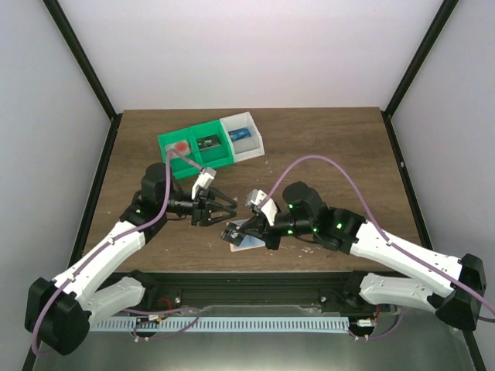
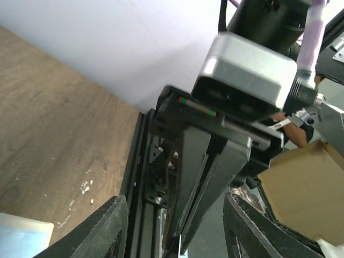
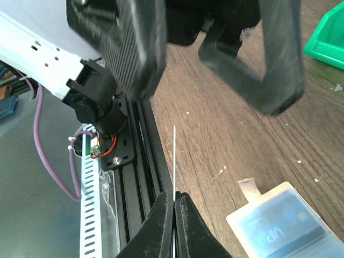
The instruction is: Take the credit cards out of the card holder
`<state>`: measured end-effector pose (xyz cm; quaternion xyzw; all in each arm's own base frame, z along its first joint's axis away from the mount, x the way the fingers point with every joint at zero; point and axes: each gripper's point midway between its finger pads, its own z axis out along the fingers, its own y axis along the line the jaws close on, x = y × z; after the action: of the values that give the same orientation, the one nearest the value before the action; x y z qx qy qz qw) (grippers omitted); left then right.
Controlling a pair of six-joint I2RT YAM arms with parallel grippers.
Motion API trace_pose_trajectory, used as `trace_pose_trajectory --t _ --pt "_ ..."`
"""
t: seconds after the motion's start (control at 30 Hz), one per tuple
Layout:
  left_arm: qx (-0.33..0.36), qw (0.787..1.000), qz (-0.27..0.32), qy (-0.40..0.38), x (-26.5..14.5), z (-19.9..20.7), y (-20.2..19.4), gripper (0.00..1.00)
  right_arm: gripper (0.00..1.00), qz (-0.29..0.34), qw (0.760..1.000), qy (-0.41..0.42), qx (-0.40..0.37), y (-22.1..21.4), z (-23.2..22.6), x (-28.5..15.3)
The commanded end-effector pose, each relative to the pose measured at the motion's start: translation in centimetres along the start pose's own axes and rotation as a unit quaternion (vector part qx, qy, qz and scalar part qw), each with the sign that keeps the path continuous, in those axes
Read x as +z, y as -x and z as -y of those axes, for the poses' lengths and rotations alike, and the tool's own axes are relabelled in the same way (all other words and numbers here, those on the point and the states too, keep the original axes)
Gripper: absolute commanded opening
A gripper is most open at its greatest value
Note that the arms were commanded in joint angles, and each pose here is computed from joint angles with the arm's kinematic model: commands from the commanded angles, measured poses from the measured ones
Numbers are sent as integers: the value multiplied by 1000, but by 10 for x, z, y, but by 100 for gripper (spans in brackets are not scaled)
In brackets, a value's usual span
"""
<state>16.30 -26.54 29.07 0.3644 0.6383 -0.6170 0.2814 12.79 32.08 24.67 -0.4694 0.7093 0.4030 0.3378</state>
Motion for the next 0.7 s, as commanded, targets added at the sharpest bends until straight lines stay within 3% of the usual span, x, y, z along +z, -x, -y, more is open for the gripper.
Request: trace_pose_trajectory --t 0.0,0.1,0.2,0.27,0.33,0.43,0.5,0.67 --pt "23 999 -21 -43 2 18 -5 53 0 26 1000 5 10 26 -5 -15" --pt "24 997 -33 -61 5 24 -11 54 0 25 999 -12 26 27 3 -15" --pt "25 998 -35 -53 7 20 -12 47 1 29 999 -15 35 29 6 -17" --pt "27 998 -35 -44 8 16 -12 28 0 33 999 -14 37 30 5 -18" --pt "31 998 -37 -34 9 12 -11 2 1 38 998 -23 40 32 8 -19" --pt "40 998 -33 -31 9 14 -6 0 1 48 996 -54 49 35 18 -22" --pt "44 999 -22 -24 8 16 1 0 7 58 995 -60 55 38 20 -23" --pt "48 998 -11 -32 5 25 6 3 0 85 994 -47 55 33 16 -25"
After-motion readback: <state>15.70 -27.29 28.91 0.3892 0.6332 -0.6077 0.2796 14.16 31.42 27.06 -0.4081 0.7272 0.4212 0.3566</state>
